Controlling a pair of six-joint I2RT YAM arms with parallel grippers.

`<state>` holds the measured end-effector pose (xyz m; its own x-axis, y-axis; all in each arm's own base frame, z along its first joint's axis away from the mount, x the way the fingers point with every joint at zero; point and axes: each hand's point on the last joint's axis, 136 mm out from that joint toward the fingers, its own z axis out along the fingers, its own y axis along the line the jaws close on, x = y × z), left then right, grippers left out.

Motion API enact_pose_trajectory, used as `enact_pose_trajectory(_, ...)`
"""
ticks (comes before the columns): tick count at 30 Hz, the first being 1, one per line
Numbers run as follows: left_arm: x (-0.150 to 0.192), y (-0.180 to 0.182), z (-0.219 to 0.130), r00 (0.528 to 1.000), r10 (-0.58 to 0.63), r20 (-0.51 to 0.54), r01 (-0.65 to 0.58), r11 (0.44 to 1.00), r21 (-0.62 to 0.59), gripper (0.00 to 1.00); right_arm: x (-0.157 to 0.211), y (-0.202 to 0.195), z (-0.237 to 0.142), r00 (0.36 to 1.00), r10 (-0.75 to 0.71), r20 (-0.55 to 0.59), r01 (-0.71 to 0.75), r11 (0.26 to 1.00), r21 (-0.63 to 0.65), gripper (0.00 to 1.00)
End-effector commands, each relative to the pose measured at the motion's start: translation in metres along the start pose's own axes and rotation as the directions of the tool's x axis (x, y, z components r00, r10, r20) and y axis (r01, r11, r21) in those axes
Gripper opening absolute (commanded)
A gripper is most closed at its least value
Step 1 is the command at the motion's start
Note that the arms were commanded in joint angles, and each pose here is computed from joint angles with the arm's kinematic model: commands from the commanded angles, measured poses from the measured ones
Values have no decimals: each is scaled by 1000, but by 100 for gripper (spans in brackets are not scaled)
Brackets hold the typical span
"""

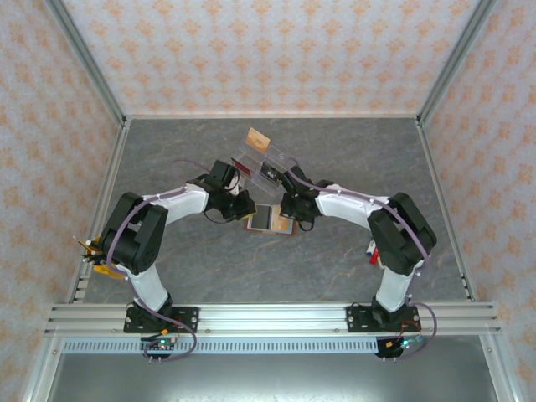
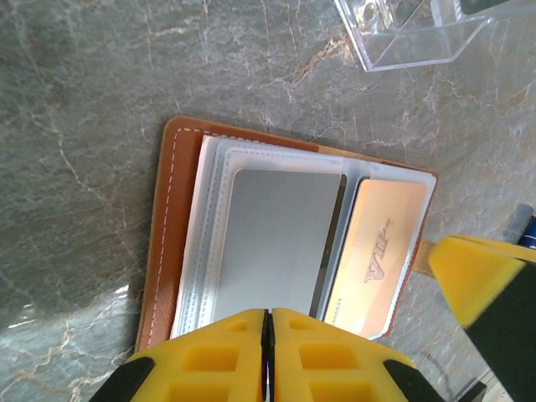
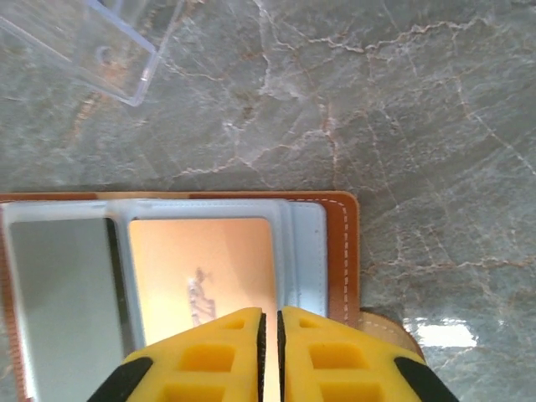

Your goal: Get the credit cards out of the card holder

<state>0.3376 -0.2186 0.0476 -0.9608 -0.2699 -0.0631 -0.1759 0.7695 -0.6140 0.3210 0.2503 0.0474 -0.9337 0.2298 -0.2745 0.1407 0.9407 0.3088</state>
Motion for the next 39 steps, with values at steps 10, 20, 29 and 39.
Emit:
enact_pose_trajectory(10,3,6,6,1000,5,-18,-5,1000,-5,10,17,77,8,990,30,-135,-73,943,-325,24)
enact_pose_trajectory(20,6,18,18,999,-23,-46,21,999,-39,8,19,57,30,988,75,-138,-105,968,-230,17)
enact_pose_trajectory(29,14,43,27,995,-66,-80,55,989,-137,5,15,38,25,993,63,-95,-77,986,-147,17)
enact_pose_trajectory(39,15,51,27,994,-74,-75,60,983,-173,4,14,31,23,996,48,-78,-56,993,-106,24)
